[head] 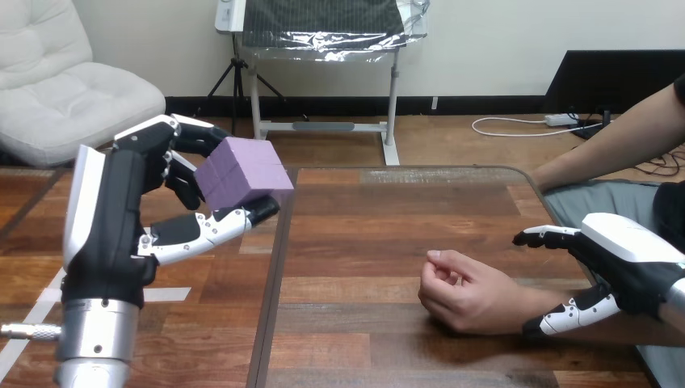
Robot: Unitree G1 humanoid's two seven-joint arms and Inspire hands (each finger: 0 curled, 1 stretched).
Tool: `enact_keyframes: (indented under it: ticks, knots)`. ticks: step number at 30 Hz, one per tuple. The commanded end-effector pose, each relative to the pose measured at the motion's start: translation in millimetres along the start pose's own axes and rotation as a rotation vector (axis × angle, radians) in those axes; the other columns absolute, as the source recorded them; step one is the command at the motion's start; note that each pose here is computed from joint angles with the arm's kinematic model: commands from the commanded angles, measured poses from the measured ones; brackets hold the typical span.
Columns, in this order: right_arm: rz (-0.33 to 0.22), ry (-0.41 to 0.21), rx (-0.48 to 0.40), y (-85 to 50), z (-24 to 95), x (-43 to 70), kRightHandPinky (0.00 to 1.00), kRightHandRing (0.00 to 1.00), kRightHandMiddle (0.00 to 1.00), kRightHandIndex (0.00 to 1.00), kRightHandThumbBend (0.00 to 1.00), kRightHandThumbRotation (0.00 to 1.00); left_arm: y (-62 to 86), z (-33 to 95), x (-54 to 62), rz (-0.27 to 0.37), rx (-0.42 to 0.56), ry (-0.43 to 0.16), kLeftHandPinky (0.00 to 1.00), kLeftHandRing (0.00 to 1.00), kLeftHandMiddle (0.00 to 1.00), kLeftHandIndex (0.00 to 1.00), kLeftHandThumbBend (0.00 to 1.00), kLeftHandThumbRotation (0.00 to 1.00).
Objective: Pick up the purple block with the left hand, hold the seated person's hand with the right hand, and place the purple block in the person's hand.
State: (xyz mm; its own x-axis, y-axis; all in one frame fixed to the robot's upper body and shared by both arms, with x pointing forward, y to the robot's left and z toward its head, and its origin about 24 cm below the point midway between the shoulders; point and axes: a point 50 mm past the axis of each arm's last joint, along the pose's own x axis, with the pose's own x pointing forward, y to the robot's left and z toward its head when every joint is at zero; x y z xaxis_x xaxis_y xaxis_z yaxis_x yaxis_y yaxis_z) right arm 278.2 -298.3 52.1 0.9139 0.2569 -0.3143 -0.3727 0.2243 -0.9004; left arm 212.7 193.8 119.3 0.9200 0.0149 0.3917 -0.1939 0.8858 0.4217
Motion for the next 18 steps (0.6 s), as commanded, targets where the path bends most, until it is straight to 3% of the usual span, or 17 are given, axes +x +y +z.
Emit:
enact_keyframes:
  ticks: [1, 18]
  knots:
    - [-0.004, 0.044, -0.034, -9.5, -8.0, 1.4, 0.85, 0.84, 0.85, 0.85, 0.97, 0.36, 6.6, 15.3, 5.7, 0.04, -0.026, -0.09, 0.28, 0.34, 0.37, 0.4, 0.55, 0.0]
    - [0.077, 0.084, -0.081, 2.3, -12.7, 5.9, 0.85, 0.85, 0.86, 0.84, 0.97, 0.34, 8.0, 14.7, 5.2, 0.041, -0.058, -0.084, 0.28, 0.33, 0.37, 0.4, 0.53, 0.0]
